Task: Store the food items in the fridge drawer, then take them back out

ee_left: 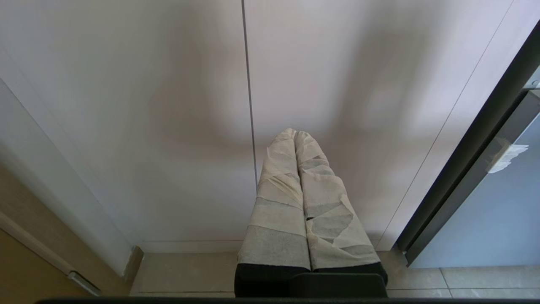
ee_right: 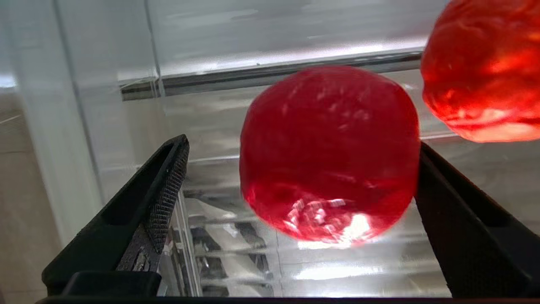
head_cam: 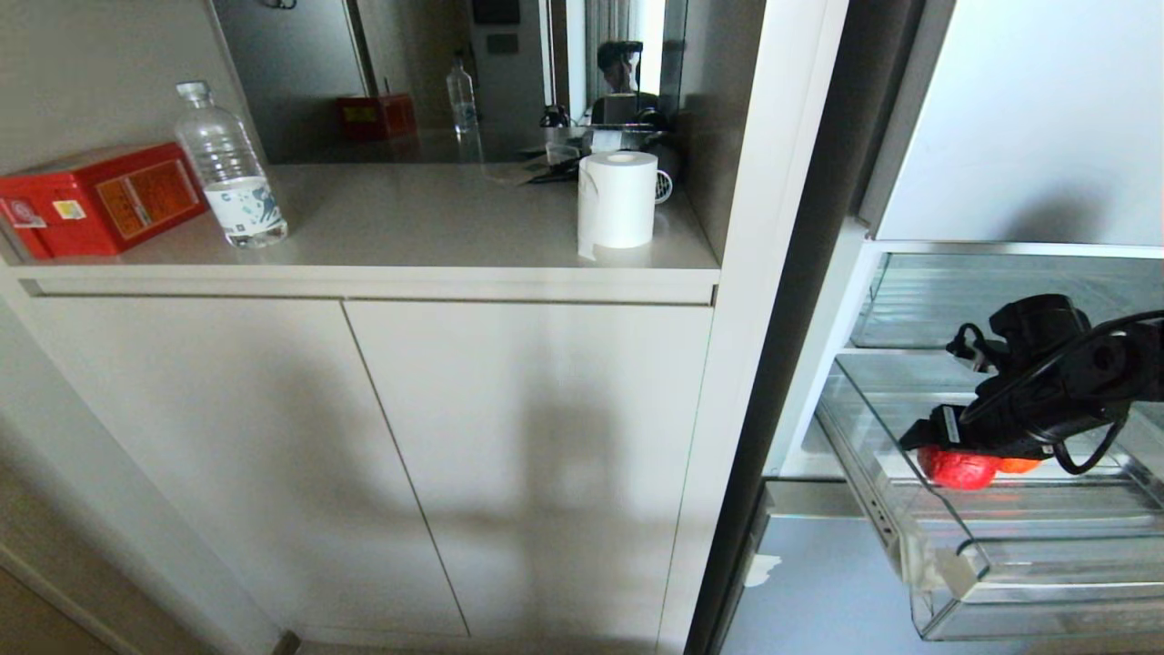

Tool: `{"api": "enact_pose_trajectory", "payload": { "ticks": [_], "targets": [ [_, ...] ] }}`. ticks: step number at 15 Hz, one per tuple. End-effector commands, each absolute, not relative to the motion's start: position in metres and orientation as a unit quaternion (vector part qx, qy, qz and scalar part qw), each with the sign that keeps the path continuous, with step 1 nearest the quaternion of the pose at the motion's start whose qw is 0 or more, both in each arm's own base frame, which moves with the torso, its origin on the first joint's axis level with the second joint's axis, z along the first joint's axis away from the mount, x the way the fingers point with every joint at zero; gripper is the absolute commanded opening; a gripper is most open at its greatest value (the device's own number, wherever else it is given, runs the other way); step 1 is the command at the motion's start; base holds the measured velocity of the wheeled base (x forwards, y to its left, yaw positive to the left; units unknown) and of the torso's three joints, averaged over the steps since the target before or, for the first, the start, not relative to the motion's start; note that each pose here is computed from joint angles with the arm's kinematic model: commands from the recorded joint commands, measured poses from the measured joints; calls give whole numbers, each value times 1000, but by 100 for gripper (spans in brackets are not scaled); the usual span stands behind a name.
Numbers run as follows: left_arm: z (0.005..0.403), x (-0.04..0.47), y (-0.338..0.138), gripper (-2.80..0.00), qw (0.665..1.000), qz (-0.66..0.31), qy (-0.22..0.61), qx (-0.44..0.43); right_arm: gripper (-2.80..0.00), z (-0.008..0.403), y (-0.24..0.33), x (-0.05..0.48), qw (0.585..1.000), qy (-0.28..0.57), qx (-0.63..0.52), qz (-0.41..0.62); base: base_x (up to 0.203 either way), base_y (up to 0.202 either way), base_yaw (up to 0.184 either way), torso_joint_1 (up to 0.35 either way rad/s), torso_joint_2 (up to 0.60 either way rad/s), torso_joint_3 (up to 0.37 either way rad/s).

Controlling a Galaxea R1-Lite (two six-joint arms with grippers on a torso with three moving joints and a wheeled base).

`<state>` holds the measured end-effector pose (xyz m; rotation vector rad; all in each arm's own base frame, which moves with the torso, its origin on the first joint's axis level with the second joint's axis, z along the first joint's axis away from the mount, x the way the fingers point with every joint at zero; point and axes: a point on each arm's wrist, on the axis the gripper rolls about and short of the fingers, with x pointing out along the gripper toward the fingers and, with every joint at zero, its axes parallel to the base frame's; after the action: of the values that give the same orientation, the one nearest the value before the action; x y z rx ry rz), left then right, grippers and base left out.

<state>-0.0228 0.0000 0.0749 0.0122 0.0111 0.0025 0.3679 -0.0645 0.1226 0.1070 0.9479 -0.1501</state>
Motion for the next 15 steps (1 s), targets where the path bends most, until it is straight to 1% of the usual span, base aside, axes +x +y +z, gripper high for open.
{"api": "enact_pose_trajectory", "payload": {
  "ticks": [1, 12, 13, 15],
  "targets": [
    [75, -23, 0, -280, 1000, 2, 5, 6, 0, 114, -65, 372, 882, 464, 53, -72, 0, 0, 0, 0, 0, 0],
    [75, -23, 0, -280, 1000, 2, 5, 6, 0, 111, -66, 370, 877, 468, 53, -93, 0, 0, 0, 0, 0, 0],
    [75, -23, 0, -280, 1000, 2, 5, 6, -280, 112, -66, 371, 878, 466, 53, -93, 0, 0, 0, 0, 0, 0],
    [75, -23, 0, -280, 1000, 2, 5, 6, -280, 112, -67, 371, 878, 466, 53, -94, 0, 0, 0, 0, 0, 0]
  ]
}}
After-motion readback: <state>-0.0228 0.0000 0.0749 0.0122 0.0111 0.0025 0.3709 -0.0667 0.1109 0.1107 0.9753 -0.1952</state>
